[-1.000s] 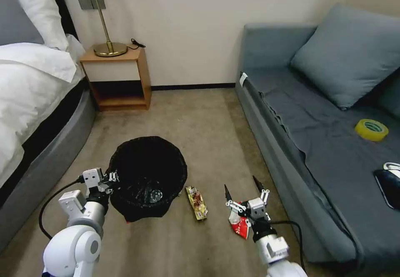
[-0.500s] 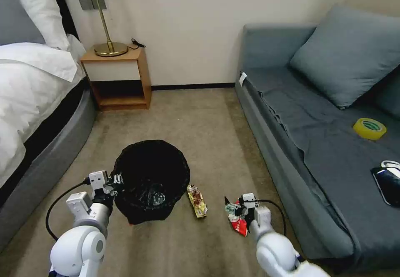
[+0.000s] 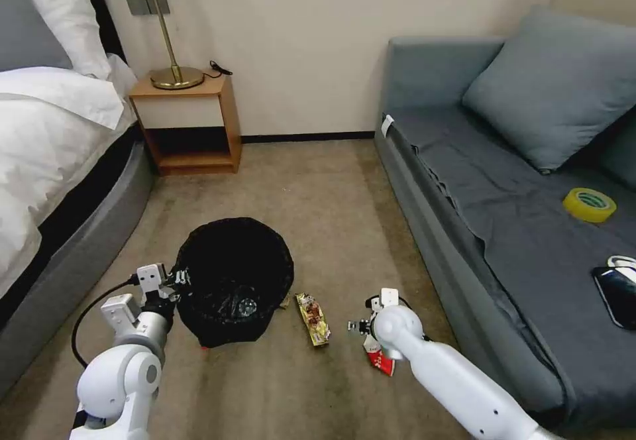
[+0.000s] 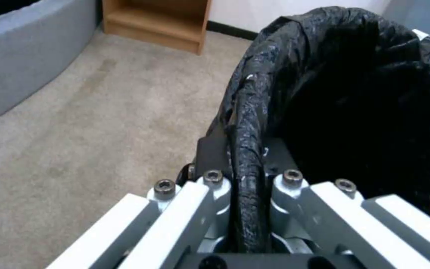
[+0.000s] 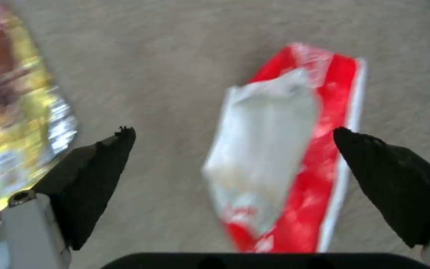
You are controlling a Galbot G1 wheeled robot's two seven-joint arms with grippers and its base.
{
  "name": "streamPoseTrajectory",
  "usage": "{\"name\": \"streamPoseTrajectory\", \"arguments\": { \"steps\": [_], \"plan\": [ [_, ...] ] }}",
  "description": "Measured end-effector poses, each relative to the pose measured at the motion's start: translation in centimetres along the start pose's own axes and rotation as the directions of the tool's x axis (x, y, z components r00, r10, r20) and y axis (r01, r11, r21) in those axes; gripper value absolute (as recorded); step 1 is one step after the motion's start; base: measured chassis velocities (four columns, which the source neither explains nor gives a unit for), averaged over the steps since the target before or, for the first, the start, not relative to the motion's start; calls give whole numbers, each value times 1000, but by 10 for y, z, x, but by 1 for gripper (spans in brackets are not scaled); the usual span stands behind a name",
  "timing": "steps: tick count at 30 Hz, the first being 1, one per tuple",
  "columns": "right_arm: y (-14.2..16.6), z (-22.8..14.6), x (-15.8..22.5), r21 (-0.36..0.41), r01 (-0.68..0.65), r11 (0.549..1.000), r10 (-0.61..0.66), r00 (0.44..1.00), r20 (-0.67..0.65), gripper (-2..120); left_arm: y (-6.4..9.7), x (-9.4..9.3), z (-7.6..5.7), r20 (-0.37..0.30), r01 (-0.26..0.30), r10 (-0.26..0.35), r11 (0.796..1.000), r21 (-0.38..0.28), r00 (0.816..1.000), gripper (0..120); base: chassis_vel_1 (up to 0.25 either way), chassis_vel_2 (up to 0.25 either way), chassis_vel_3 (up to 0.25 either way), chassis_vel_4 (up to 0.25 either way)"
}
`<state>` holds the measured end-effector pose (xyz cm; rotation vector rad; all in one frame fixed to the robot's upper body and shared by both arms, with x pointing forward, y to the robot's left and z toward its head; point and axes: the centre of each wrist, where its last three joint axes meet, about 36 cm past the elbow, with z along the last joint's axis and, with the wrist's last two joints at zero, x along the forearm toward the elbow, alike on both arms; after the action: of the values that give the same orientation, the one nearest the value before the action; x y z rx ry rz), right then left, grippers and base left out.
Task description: Pick up the trash bin, then pick up the garbage on the floor and place it into the trash bin.
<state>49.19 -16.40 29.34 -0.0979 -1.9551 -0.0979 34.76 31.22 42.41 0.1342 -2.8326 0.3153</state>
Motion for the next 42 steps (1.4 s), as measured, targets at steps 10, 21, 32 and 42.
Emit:
{"name": "streamPoseTrajectory", "arguments": {
  "steps": [10,21,32,42],
  "plan": [
    [-33,4,-27,-6,-57,998,57,998,1,100,3,-4,2,3,0,0,1000,0,1000,5,0,0,0,0],
    [-33,11,-41,5,-28,1000,28,1000,-2,92,5,-5,3,2,5,-5,1000,-1,1000,5,0,0,0,0],
    [-26,22,-52,28,-23,999,23,1000,-6,50,10,-4,5,6,11,-11,1000,1,1000,5,0,0,0,0],
    [-21,25,-52,31,-7,999,7,1000,9,15,13,-3,3,10,13,-13,1000,-1,1000,5,0,0,0,0]
  ]
}}
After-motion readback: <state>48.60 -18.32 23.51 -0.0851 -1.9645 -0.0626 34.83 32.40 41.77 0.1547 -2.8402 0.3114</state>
